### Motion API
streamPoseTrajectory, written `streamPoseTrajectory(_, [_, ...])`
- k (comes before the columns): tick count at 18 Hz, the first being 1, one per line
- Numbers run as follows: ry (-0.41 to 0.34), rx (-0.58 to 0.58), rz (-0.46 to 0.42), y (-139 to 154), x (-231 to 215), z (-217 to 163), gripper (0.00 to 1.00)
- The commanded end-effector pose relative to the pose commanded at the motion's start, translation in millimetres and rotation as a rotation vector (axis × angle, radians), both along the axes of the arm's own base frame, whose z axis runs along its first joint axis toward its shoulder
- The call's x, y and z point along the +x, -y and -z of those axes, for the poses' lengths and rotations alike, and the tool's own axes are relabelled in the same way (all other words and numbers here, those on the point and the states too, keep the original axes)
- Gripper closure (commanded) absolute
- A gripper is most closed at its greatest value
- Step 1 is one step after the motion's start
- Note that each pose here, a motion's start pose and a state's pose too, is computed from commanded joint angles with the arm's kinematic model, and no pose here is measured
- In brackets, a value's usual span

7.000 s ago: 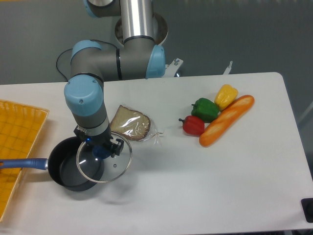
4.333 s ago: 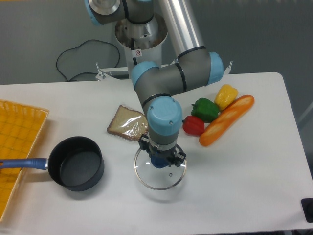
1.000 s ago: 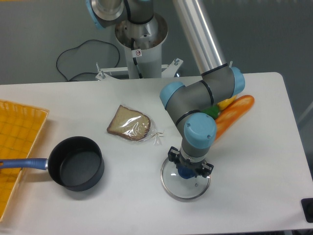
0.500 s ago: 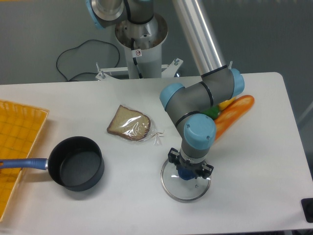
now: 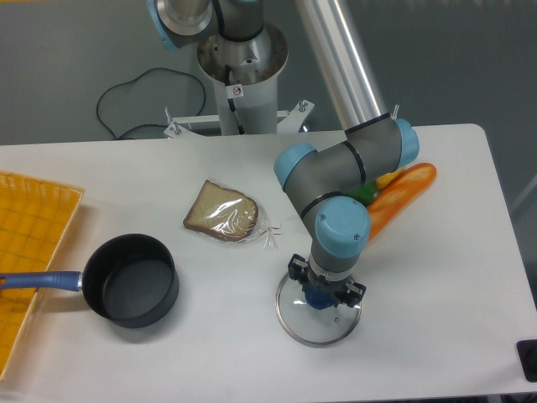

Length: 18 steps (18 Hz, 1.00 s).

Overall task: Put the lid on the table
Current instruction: 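Lower the glass lid flat onto the table and hold it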

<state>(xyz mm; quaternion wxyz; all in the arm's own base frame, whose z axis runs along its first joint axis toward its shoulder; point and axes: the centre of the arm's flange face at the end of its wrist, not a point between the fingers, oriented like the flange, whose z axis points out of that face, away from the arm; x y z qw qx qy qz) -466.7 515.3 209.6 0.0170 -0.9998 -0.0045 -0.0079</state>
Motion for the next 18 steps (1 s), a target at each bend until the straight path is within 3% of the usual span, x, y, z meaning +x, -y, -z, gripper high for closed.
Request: streamPoseTrajectory(18, [0.002,-0.003,0.005,-1.5,1.2,3.0,0.21])
